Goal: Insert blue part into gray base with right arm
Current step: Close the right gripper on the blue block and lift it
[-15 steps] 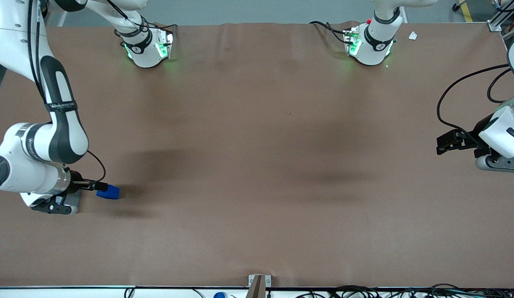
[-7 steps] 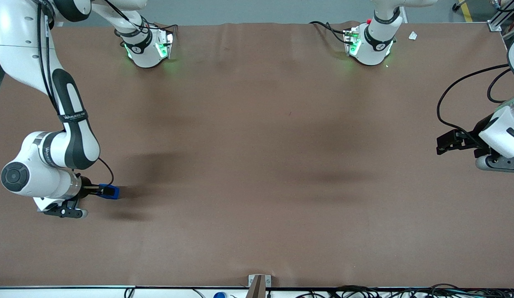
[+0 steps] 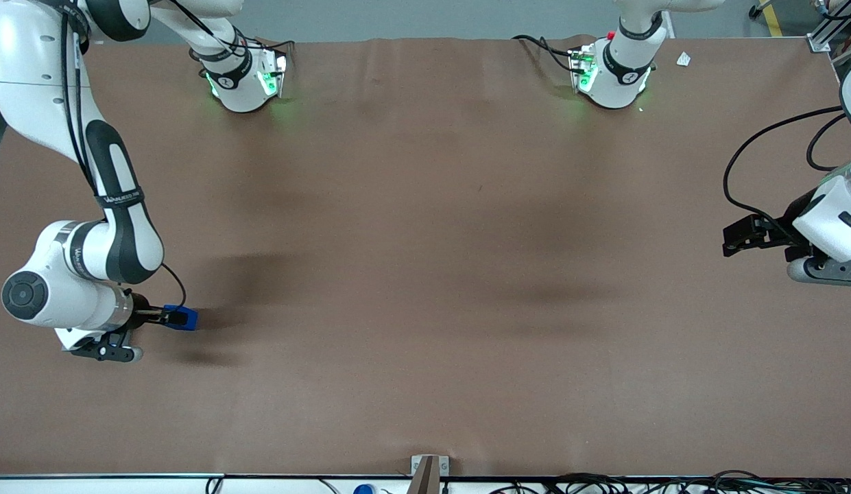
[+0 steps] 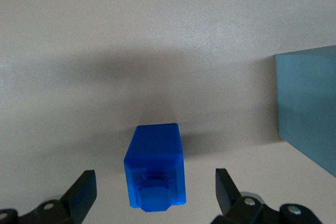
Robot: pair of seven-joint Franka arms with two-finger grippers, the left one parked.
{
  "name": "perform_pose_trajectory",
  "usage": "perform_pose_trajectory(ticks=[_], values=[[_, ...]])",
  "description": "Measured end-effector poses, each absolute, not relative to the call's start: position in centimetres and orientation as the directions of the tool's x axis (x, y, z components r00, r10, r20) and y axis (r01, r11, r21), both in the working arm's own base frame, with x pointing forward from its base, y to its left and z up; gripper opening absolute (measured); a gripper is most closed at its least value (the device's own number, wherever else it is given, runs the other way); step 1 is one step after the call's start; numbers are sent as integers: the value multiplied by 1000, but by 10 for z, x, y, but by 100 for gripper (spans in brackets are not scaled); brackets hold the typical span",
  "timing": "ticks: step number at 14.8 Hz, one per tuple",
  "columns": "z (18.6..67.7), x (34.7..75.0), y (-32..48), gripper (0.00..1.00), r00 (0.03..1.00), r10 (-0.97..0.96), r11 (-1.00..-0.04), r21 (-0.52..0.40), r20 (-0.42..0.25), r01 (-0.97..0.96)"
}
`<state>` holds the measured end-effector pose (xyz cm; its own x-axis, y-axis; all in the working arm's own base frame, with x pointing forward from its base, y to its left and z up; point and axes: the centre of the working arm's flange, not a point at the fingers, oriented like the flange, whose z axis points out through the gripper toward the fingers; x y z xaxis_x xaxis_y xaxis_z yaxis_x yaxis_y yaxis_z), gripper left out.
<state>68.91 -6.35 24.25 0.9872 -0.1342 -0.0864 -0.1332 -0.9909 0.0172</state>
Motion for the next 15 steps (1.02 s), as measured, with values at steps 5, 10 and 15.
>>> perform_pose_trajectory(ticks=[5,10,15], values=[[233,688,-64,98,986,-135,-991,18,-96,-134],[228,688,-65,78,986,-137,-991,18,-96,-135],[229,688,-66,51,986,-138,-990,18,-95,-137]])
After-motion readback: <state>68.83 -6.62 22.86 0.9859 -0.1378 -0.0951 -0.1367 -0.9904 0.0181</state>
